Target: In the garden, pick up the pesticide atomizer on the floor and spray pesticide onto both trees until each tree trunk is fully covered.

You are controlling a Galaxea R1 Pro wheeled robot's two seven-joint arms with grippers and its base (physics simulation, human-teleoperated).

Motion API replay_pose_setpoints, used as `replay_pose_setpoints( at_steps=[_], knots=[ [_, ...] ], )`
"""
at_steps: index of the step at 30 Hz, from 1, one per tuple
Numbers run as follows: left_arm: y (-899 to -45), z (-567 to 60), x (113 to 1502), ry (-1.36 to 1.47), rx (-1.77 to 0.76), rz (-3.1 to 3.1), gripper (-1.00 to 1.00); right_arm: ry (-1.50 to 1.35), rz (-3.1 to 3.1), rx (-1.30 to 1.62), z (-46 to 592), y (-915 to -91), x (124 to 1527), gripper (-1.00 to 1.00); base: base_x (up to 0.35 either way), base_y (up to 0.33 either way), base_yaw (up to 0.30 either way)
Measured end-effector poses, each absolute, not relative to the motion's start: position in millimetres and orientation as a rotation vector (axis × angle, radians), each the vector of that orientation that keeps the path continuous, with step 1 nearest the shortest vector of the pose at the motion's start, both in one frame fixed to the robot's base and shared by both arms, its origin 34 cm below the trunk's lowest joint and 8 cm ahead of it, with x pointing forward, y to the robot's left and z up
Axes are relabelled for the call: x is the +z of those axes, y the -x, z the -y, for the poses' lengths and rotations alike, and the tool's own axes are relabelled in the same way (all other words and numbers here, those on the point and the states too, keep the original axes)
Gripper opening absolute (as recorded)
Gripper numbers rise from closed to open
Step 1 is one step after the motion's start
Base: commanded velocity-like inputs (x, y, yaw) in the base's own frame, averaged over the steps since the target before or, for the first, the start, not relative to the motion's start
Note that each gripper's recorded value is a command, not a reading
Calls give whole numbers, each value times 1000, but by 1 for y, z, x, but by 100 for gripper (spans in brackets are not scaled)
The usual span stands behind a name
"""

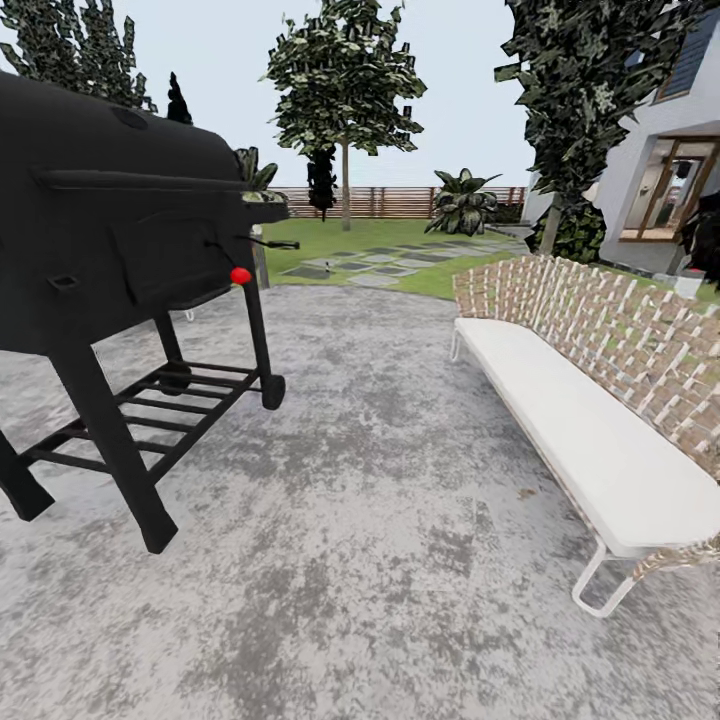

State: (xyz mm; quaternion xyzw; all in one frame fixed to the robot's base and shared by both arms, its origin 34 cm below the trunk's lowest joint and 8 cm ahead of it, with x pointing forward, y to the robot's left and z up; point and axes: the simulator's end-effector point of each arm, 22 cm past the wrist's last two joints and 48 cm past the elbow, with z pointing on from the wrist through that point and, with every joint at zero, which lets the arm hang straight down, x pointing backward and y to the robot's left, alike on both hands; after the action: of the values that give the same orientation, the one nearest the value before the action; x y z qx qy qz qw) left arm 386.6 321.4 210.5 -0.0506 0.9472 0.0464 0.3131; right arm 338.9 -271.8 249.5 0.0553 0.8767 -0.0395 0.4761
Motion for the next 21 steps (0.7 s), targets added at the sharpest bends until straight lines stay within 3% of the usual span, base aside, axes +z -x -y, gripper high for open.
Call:
replay_pose_setpoints(
  at_steps=[7, 21],
  knots=[
    [-386, -322, 210, 135, 123, -2499, 100, -135, -2142, -97, 272, -339, 250, 100, 305, -119, -223],
    [-386, -324, 211, 145, 126, -2497, 100, -139, -2144, -99, 272, -339, 249, 100, 327, -52, -11]
  ],
)
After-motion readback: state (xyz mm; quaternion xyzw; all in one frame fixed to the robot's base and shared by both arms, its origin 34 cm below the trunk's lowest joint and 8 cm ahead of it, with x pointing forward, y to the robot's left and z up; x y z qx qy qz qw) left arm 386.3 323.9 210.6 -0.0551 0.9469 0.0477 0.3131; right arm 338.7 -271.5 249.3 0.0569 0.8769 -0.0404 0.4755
